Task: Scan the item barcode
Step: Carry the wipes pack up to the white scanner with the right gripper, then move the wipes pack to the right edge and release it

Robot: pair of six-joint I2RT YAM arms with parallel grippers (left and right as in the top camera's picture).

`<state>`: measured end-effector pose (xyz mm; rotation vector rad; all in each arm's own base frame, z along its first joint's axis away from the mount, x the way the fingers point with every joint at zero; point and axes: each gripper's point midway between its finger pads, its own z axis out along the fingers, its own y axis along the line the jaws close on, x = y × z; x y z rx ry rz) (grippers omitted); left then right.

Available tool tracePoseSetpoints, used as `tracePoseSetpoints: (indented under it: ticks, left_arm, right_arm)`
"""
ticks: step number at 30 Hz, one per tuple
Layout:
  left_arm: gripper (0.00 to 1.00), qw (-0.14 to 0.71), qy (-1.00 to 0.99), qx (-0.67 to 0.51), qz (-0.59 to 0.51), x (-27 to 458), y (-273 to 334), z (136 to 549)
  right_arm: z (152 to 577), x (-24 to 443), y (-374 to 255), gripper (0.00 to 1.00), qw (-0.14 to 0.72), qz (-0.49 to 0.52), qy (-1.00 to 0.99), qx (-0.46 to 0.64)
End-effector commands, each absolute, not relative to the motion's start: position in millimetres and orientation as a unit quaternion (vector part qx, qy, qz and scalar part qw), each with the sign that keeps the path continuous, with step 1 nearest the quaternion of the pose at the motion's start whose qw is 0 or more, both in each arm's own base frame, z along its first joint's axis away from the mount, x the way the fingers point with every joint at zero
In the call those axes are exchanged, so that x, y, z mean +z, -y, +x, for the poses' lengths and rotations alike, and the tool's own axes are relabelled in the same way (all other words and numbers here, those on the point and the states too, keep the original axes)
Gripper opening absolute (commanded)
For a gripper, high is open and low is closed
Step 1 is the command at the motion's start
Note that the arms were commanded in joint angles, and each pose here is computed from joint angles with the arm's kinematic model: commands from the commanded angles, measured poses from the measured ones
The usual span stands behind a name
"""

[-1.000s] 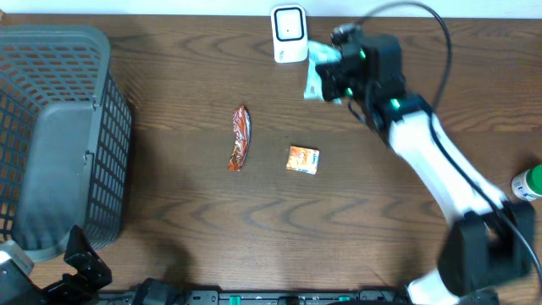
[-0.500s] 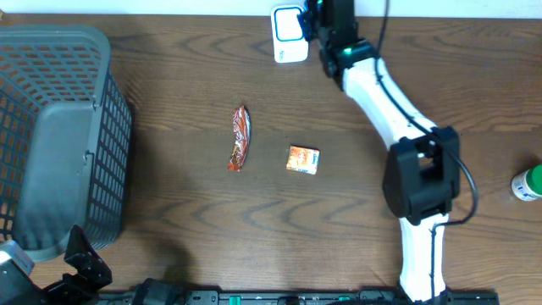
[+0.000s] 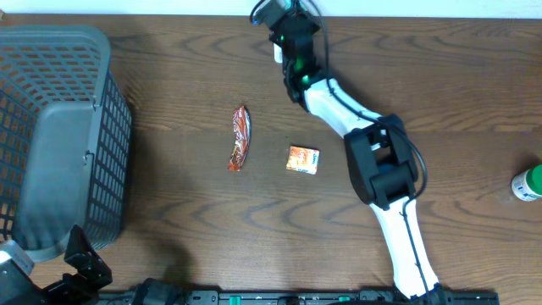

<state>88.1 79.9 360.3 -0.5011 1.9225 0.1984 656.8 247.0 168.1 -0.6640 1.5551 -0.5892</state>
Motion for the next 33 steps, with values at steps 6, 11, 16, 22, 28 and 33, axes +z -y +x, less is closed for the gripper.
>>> tracePoseSetpoints:
  ticks: [6, 11, 16, 22, 28, 33]
  left_arm:
    - [0.98, 0.544, -0.808, 0.088, -0.21, 362, -81, 87]
    - [0.98, 0.544, -0.808, 0.088, -0.21, 362, -81, 87]
    - [0.98, 0.544, -0.808, 0.088, -0.21, 362, -81, 87]
    - [0.98, 0.544, -0.808, 0.088, -0.21, 362, -81, 87]
    - [0.98, 0.544, -0.808, 0.088, -0.21, 362, -81, 87]
    - [0.98, 0.544, -0.808, 0.088, -0.21, 362, -81, 87]
  right_arm:
    - [653, 137, -265, 0.01, 0.593, -0.352, -0.637, -0.343]
    - [648, 126, -272, 0.01, 0.578, -0.362, -0.647, -0.34]
    - [646, 150, -264, 0.01, 0.576, -0.348, -0.644, -0.363]
    - [629, 235, -242, 0.01, 0.56, -0.33, -0.658, -0.381]
    - [576, 287, -165, 0.01, 0.469, -0.268, -0.749, -0.383]
    - [536, 283, -75, 0.01, 0.394, -0.172, -0.839, -0.332]
